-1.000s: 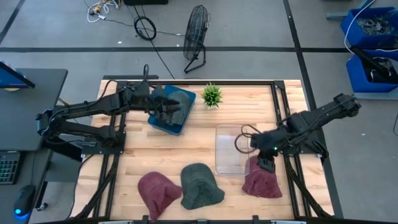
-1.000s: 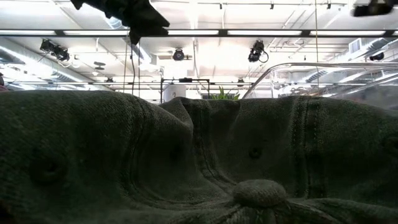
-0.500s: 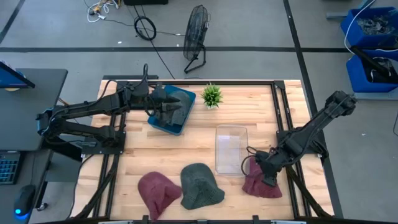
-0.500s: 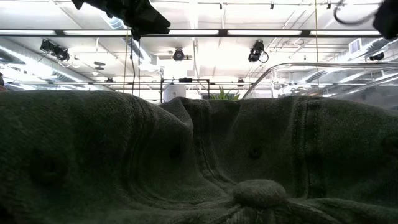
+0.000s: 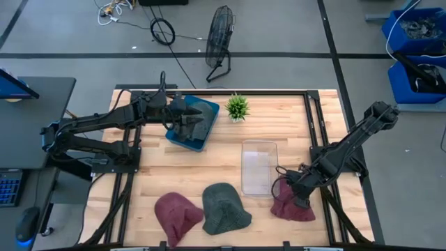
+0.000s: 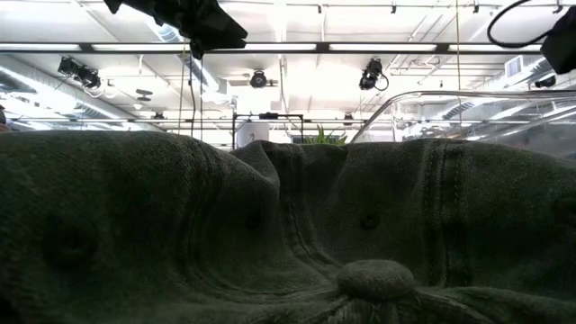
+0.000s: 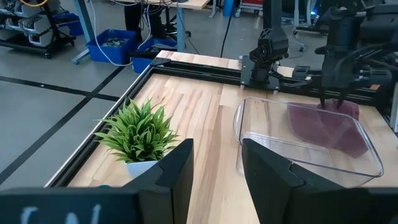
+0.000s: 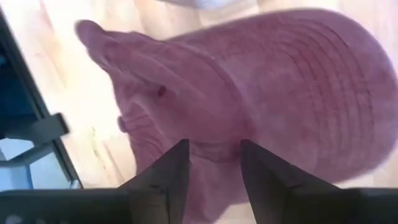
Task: Pick & Place hat
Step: Put the right red cap into the transparent bin
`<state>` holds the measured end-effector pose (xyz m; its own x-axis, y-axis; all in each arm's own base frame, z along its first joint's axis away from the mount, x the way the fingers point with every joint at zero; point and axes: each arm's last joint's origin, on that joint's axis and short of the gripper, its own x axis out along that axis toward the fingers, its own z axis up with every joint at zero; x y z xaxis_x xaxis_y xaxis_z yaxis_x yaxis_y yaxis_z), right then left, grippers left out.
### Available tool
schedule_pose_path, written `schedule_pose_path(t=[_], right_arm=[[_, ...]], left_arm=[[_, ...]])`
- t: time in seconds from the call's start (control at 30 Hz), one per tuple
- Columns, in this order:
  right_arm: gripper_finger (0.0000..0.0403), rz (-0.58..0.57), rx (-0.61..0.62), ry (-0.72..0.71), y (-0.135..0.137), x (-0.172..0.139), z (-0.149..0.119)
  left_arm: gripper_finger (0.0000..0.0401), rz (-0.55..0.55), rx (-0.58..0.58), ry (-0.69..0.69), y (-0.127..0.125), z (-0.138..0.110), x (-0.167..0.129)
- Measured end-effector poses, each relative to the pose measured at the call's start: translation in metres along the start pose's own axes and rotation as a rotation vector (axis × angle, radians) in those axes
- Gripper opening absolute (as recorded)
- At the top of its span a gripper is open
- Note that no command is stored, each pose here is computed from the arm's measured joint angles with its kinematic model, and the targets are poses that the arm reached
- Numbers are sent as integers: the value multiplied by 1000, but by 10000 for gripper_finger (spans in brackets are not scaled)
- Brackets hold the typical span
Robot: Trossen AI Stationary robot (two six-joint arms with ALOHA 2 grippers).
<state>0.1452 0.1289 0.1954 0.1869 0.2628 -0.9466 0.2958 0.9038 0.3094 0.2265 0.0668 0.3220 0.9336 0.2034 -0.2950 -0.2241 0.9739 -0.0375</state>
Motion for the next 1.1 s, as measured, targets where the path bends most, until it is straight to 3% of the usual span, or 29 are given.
schedule_pose_path(t=[0.43, 0.67, 0.8, 0.93, 1.1], right_arm=[[140, -136, -142, 20, 6, 28, 0], [61, -119, -169, 12, 8, 23, 1], [11, -120, -89, 18, 12, 12, 2], [20, -92, -37, 101, 24, -12, 3], [12, -155, -22, 132, 38, -64, 8]], left_arm=[[140, 0, 1, 0, 0, 0, 0], [140, 0, 1, 1, 0, 0, 0], [140, 0, 2, 2, 0, 0, 0], [140, 0, 24, 2, 0, 0, 0], [140, 0, 83, 2, 0, 0, 0]])
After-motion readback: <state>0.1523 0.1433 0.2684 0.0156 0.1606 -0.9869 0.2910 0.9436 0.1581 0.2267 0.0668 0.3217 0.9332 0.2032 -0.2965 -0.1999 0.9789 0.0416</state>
